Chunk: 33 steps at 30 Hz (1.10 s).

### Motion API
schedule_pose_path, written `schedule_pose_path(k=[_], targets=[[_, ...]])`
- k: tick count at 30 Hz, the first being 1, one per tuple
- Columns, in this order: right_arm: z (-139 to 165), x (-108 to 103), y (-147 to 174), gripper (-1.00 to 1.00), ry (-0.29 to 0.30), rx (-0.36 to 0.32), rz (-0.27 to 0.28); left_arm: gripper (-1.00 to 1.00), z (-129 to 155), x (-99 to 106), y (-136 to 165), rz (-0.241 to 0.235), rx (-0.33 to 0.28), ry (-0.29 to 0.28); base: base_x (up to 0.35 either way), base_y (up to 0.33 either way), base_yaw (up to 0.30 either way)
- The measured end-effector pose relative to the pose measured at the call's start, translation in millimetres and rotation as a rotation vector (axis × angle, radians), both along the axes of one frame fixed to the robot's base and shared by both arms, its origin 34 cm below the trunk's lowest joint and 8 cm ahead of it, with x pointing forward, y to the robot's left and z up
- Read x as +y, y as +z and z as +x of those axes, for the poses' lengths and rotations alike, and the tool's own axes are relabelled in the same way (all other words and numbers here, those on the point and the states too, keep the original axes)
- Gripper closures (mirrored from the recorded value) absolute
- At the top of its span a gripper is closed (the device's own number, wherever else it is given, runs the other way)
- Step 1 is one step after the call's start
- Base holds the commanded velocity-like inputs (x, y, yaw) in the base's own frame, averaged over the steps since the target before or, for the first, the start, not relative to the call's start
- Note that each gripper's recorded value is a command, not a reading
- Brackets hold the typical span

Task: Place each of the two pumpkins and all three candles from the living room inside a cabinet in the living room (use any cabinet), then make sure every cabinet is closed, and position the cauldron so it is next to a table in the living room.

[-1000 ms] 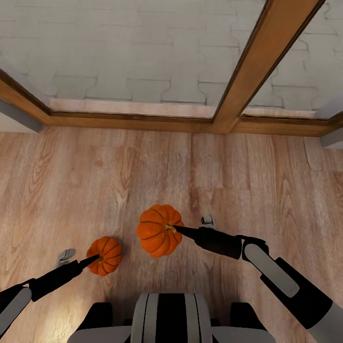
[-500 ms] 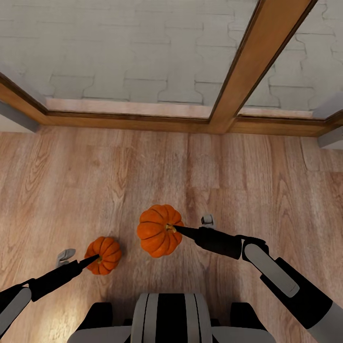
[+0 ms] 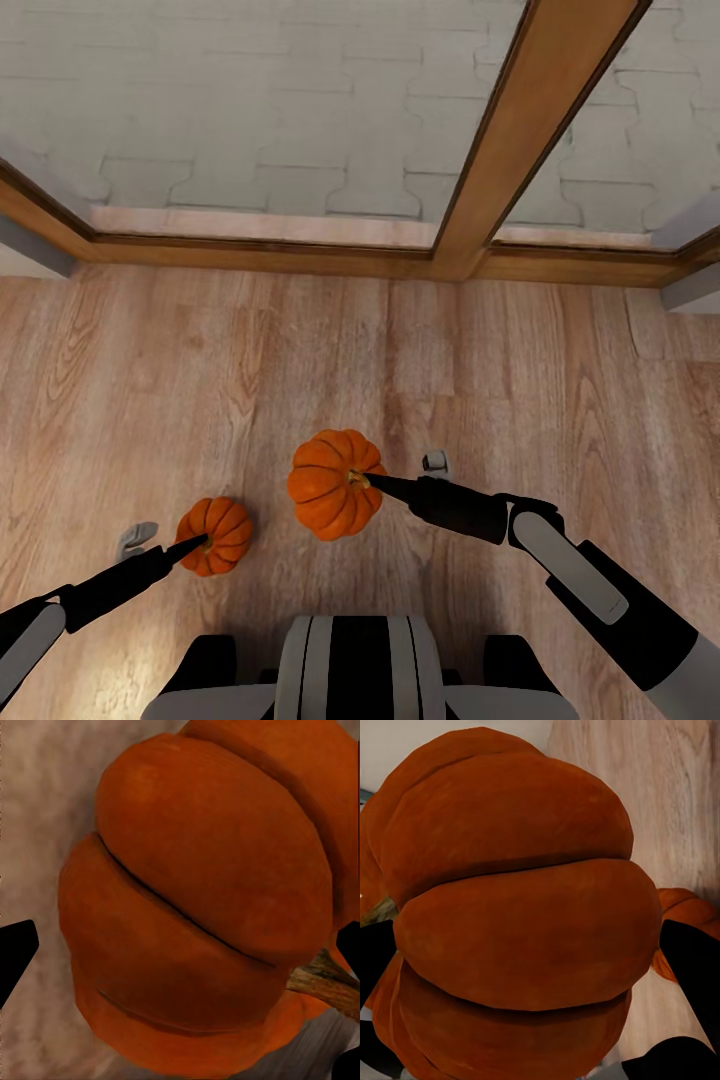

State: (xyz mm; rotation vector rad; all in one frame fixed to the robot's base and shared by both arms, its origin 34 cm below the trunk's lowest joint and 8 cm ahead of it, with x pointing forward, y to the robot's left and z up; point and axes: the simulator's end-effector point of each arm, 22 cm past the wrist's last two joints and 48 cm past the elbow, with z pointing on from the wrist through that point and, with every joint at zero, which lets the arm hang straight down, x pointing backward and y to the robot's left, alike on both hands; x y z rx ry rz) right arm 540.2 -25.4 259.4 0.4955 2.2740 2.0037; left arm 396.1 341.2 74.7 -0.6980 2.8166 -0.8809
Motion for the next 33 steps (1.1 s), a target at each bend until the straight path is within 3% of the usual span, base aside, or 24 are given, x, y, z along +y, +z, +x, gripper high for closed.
schedule_pose_path(k=[13,25,26,33], targets=[[0,0,0,1.00,0.000,0.000,0.000,-1.00,3,-1,2,-0.016,0.000,0.022,0.000,-0.050,0.000],[0,0,0,1.00,0.000,0.000,0.000,-1.00,11,9,0,0.026,-0.057,0.031,0.000,-0.006,0.000],[0,0,0,1.00,0.000,0.001,0.001,1.00,11,9,0,0.027,-0.057,0.031,0.000,0.000,0.000],[0,1,0,1.00,-0.001,0.000,0.002,1.00,12,9,1,0.024,-0.060,0.033,0.000,0.000,0.000]])
